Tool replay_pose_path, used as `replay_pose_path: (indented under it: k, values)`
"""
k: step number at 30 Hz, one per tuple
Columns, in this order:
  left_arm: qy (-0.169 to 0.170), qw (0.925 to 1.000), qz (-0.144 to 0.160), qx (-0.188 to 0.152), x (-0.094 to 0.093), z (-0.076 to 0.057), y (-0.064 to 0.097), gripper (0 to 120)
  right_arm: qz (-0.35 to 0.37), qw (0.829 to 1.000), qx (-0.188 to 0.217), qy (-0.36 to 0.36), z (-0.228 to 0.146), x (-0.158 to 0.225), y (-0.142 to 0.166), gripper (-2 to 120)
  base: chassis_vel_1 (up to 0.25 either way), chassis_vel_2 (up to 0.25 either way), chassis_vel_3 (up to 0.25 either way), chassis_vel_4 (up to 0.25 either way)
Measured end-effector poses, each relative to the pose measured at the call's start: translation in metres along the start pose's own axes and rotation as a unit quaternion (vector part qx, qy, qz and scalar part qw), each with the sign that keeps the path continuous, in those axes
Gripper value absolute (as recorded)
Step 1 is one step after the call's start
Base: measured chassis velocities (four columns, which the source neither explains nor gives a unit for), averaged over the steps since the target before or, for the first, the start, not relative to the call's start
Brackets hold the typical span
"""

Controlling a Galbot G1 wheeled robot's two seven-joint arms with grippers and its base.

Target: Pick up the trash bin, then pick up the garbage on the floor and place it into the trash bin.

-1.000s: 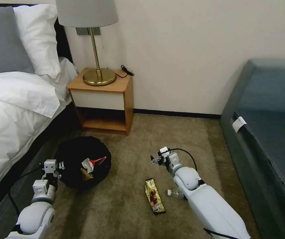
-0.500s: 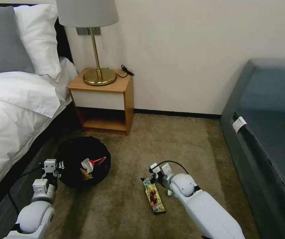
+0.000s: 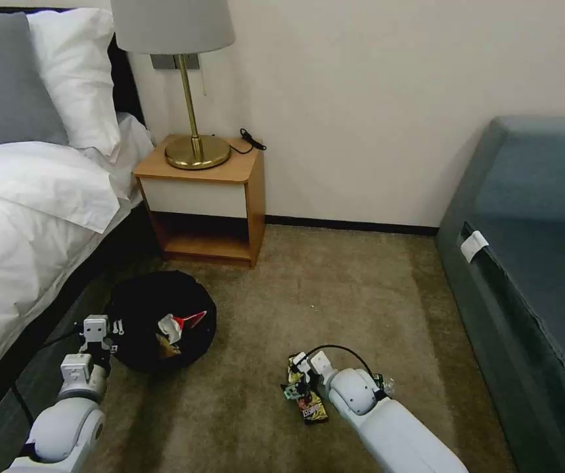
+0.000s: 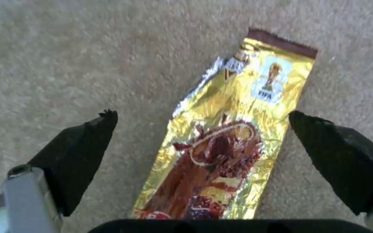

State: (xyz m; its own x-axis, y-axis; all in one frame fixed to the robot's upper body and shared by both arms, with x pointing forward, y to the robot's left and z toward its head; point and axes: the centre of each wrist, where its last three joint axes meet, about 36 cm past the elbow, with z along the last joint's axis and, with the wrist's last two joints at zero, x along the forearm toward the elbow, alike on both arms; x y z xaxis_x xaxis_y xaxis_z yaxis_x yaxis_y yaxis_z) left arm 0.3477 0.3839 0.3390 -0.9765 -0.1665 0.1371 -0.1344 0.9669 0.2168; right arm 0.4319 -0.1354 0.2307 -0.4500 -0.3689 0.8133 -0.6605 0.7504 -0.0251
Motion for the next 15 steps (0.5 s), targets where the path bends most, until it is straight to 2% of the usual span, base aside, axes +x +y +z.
replay_pose_path:
  k: [15]
  values:
    - [-0.001, 1.0, -0.002, 0.001, -0.002, 0.002, 0.002, 4, 0.017, 1.0, 0.005, 0.01, 0.021, -0.011, -0.01, 100, 0.0, 0.0, 0.0, 0.0]
